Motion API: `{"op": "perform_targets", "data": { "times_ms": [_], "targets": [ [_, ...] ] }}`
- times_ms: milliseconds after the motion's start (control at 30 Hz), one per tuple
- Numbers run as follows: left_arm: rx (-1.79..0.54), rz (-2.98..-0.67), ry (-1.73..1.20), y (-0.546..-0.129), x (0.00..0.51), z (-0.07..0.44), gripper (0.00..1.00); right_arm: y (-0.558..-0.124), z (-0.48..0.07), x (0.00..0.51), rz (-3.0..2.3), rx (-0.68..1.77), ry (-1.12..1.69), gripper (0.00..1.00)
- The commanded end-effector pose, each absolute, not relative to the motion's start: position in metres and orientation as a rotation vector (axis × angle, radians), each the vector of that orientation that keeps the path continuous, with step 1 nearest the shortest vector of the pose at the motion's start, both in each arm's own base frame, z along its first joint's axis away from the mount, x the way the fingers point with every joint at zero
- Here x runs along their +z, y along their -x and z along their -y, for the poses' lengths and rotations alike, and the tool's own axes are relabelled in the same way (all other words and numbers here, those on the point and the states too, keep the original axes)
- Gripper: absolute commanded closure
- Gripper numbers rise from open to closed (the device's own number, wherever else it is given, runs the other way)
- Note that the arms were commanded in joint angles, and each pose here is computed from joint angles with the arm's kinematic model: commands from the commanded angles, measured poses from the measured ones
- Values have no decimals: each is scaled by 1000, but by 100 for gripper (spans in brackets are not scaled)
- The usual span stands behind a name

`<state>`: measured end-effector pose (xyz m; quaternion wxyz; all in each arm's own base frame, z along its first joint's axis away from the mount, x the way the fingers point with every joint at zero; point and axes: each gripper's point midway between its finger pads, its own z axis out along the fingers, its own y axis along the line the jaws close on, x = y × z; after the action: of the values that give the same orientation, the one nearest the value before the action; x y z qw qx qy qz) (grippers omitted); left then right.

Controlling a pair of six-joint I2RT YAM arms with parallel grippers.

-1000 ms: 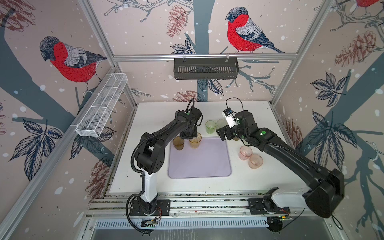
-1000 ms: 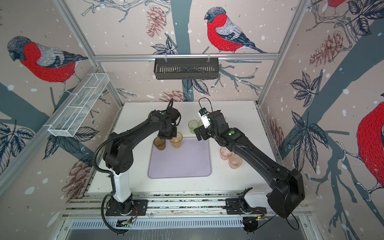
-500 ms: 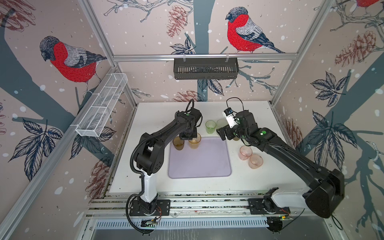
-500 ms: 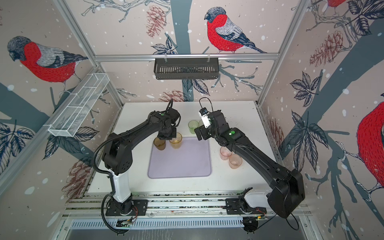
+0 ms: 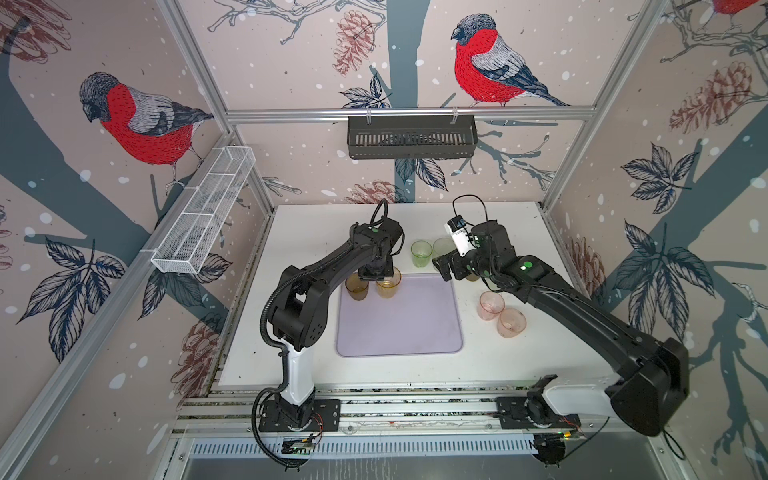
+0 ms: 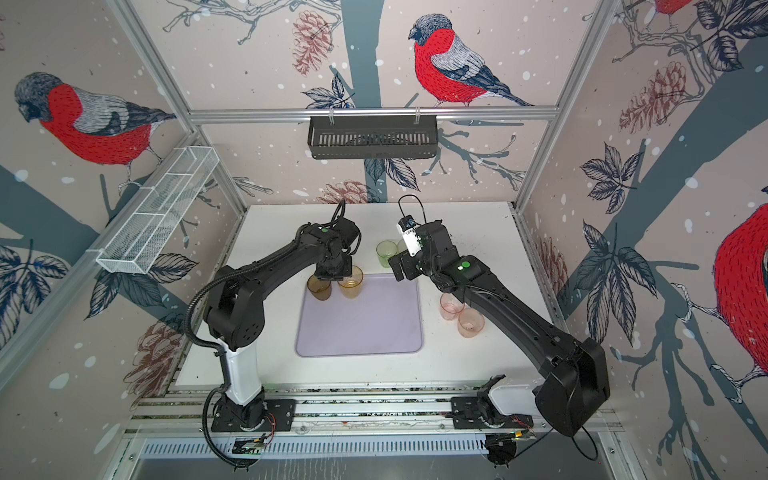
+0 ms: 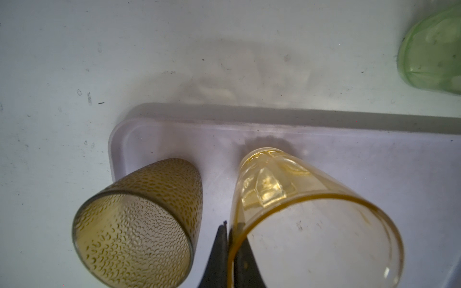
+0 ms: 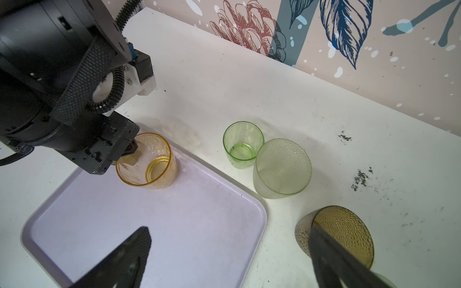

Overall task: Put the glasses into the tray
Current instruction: 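Lower the clear amber glass onto the tray and open the left gripper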

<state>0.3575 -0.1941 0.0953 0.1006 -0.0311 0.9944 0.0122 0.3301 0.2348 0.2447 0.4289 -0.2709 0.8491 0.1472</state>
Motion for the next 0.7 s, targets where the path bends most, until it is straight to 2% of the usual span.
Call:
{"op": "perform_targets", "data": {
  "times_ms": [0,333,667],
  "targets": [
    [57,-2927,116,-357,97,191,100,-333,-238,253,-2090,386,662,0],
    [61,-2930,117,-357,95,191,100,-334,-238,254,-2088,386,660,1],
    [62,-2928,115,-357,96,191,95,-334,-238,255,-2084,386,659,1]
  ]
}}
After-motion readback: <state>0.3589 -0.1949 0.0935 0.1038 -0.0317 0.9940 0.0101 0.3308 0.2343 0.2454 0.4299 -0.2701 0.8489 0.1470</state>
